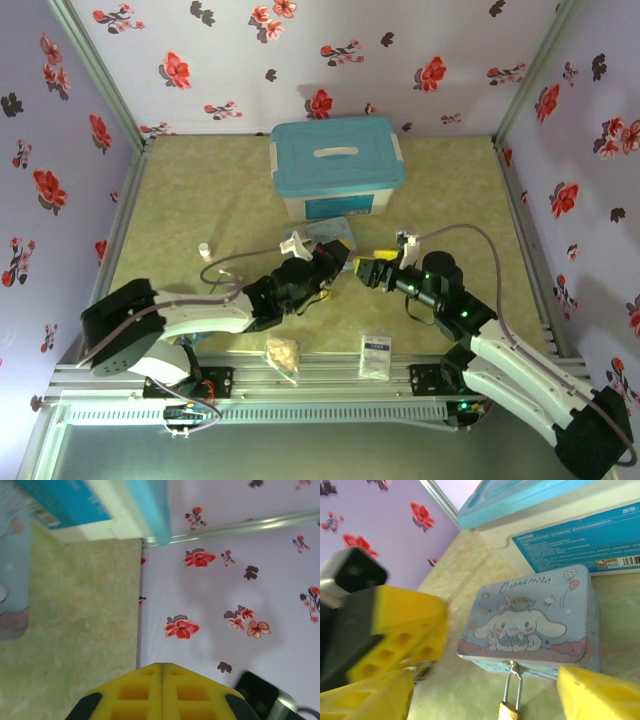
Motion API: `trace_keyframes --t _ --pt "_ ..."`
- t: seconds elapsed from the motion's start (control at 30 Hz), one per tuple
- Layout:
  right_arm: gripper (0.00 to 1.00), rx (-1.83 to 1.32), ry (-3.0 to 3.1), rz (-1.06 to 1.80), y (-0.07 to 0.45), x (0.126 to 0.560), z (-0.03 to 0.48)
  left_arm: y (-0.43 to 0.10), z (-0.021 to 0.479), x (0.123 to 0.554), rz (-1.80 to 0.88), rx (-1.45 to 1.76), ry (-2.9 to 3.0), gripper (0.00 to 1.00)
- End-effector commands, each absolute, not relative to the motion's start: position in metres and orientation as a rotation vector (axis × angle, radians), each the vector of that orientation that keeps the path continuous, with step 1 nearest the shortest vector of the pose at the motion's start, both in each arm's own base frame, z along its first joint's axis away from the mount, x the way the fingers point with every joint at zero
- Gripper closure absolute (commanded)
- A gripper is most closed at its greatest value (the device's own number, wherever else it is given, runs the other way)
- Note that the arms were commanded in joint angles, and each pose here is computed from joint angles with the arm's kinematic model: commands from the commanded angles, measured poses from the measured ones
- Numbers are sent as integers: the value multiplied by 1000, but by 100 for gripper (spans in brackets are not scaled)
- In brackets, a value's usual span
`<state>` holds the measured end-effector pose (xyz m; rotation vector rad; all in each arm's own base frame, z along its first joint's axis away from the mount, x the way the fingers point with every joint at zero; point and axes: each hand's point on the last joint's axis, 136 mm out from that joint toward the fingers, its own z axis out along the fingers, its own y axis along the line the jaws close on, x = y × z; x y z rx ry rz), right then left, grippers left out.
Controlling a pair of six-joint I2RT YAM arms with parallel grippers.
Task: Unlock the padlock with the key
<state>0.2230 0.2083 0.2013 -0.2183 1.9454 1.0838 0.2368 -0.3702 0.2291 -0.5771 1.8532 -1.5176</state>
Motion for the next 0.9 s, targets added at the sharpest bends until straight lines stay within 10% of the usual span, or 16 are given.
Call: trace_keyframes --t 0.0,0.63,0.87 --pt "20 -282 1781 1474 222 206 253 -366 263 237 -1334 -256 1850 100" --pt "40 -506 1565 1741 235 183 308 -394 344 220 -1427 238 1696 100" --pt "65 -503 1549 1694 234 189 308 -398 341 220 -1443 233 1709 100"
